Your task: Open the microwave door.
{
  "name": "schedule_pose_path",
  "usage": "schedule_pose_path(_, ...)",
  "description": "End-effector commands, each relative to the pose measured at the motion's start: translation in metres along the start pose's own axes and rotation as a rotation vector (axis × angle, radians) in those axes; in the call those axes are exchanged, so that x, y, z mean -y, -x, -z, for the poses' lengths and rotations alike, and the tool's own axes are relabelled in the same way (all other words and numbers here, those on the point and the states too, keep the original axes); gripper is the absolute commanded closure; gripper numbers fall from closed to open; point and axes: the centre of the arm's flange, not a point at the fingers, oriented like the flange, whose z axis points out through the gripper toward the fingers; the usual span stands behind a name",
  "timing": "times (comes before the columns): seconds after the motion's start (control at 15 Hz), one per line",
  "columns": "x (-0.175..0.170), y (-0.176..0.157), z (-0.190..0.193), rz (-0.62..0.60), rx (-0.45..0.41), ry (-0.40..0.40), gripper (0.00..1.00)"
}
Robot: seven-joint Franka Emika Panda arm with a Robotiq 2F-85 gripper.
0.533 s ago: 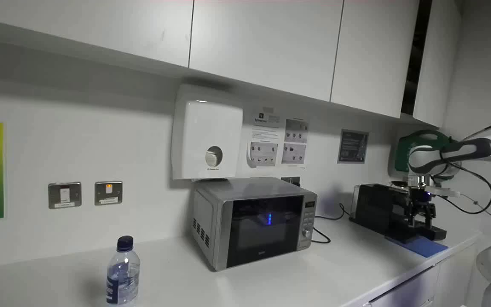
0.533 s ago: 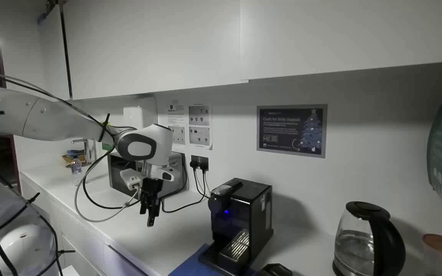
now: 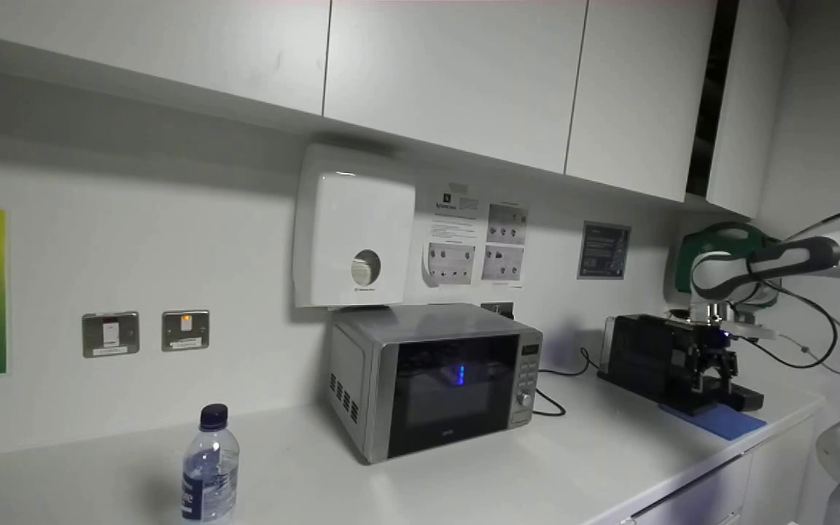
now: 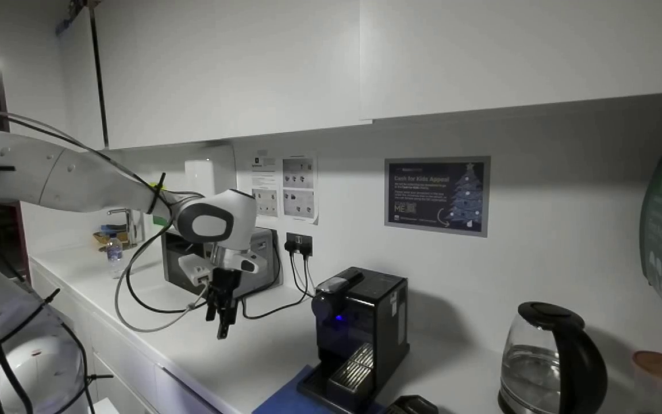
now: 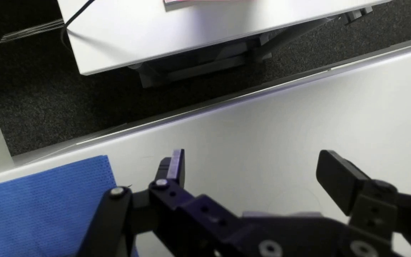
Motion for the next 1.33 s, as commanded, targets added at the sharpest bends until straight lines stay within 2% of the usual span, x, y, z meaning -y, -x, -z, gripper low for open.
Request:
schedule_pose_path(0.0,0.052,-0.011,-0.026,0.055,0.01,-0.021,0.0)
schedule_pose_path(0.6,0.189,-0.004,-0.06,0.164,-0.011,0.008,0.0)
schedule_pose_path(1.27,0.294,0.017,-0.09,0.237,0.007,0.063,0.0)
